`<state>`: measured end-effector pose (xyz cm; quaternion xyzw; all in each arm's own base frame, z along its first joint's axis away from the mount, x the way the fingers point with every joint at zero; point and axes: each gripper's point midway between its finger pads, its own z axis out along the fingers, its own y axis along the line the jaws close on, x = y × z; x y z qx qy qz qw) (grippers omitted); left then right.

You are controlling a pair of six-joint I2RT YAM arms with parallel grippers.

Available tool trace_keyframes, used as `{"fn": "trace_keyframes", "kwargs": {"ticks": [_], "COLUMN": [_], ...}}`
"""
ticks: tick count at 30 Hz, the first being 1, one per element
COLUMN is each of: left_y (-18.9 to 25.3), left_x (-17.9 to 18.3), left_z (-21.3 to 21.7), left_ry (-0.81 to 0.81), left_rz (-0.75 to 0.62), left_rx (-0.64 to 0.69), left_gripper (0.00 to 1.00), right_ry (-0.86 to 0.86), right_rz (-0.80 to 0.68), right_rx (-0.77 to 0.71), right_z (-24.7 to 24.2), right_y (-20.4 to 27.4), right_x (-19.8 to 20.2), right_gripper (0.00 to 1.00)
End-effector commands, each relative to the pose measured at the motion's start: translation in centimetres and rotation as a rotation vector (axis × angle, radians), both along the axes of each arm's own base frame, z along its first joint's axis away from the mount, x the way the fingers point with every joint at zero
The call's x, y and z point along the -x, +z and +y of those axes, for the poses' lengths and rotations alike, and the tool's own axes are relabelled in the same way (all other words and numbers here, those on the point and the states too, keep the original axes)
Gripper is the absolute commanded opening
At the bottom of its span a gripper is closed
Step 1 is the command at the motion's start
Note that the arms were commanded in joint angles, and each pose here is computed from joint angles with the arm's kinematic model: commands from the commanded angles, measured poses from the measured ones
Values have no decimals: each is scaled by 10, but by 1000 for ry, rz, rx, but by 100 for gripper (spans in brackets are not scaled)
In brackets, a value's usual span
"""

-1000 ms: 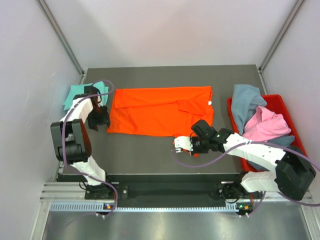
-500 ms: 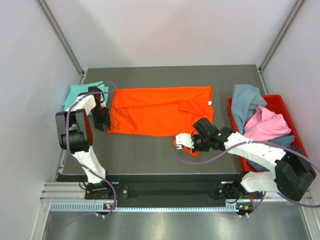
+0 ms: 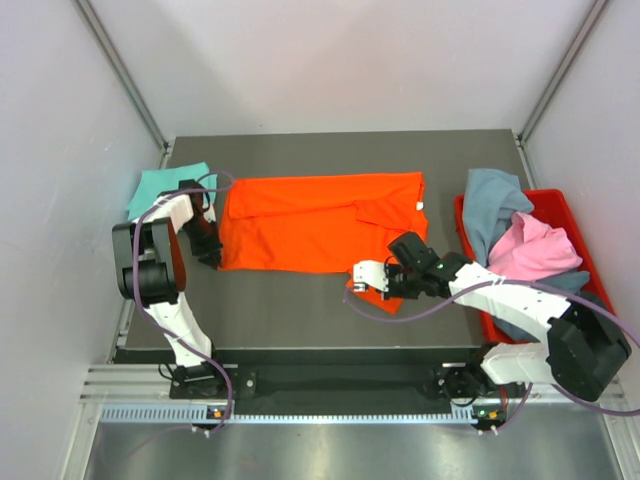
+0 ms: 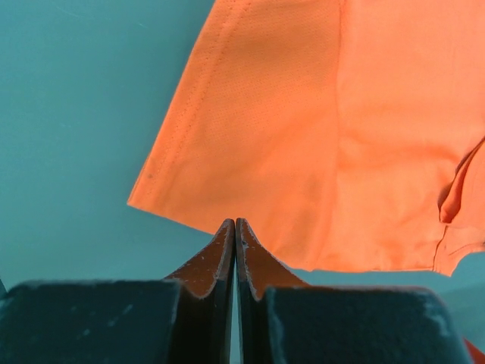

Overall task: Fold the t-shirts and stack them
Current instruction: Fold the tshirt

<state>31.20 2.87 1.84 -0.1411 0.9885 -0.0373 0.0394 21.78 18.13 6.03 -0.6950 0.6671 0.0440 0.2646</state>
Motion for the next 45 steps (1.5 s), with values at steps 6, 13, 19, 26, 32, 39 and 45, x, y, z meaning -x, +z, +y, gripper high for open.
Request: {"fn": "trace_keyframes", "kwargs": {"ticks": [6, 13, 19, 26, 32, 39, 45], "left_y": [11, 14, 18, 21, 20, 20, 22], "left_x": [-3, -3, -5, -6, -10, -12, -11], "left_z": [-3, -3, -3, -4, -4, -5, -4], "left_ry": [7, 6, 7, 5, 6, 9, 9], "left_rz": [-35, -40, -51, -57, -55, -62, -68], "left_rx": [18, 19, 19, 22, 31, 36, 27], "left_gripper": [0, 0, 0, 0, 0, 0, 0], "right_ry": [42, 60, 91, 133, 138, 141, 147], "right_rz": [54, 91, 149, 198, 226, 282, 256], "right_rx": [-10, 1, -4, -5, 10, 9, 8], "right_z": [-1, 0, 11, 21, 15, 9, 14], "right_y": [-6, -24, -34, -34, -32, -43, -45], "right_x": [11, 15, 17, 24, 36, 53, 43], "right_gripper": [41, 44, 47, 49, 50, 46, 40]}}
